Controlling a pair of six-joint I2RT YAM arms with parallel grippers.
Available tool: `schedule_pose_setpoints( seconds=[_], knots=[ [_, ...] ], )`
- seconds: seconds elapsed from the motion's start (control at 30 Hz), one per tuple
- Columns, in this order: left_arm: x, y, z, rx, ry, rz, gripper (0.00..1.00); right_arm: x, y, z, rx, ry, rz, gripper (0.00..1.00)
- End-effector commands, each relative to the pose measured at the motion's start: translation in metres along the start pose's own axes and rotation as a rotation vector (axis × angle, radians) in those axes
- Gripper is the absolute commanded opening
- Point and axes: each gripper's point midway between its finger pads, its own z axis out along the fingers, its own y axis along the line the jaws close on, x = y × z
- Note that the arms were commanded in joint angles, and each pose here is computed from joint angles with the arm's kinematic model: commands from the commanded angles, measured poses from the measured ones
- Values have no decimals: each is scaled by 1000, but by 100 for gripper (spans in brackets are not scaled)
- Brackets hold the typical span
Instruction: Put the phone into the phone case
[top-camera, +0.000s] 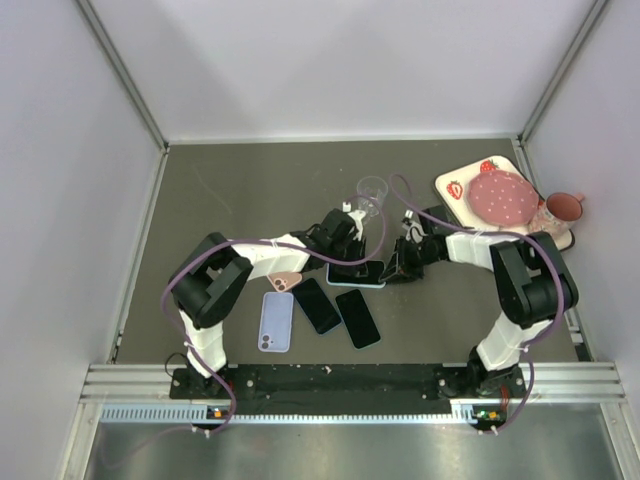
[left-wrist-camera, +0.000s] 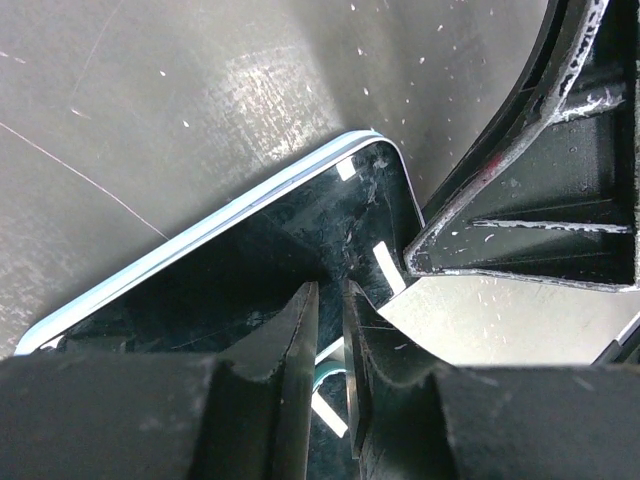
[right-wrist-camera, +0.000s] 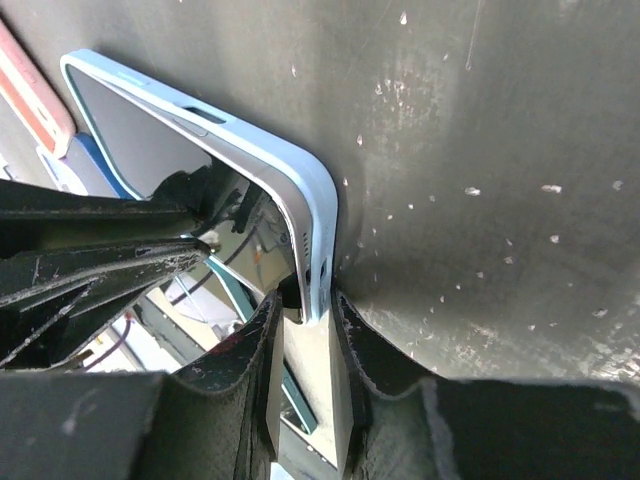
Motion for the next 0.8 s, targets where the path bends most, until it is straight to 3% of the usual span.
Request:
schedule_pose_setpoints(
  seconds=[0.0,0.1,0.5,0.77],
  knots=[
    [55,35,-5,-126,168,-8,22,13,-41,27,225,25,-57,4],
    [54,34,-7,-126,164,-7,22,14,-50,27,275,29,-56,0],
    [49,31,-11,-123,149,-4,21,12,-66,18,562,1,-197,0],
    [50,32,-10,-125,150,-2,20,0,-39,4,501,-76,-245,6]
  ],
)
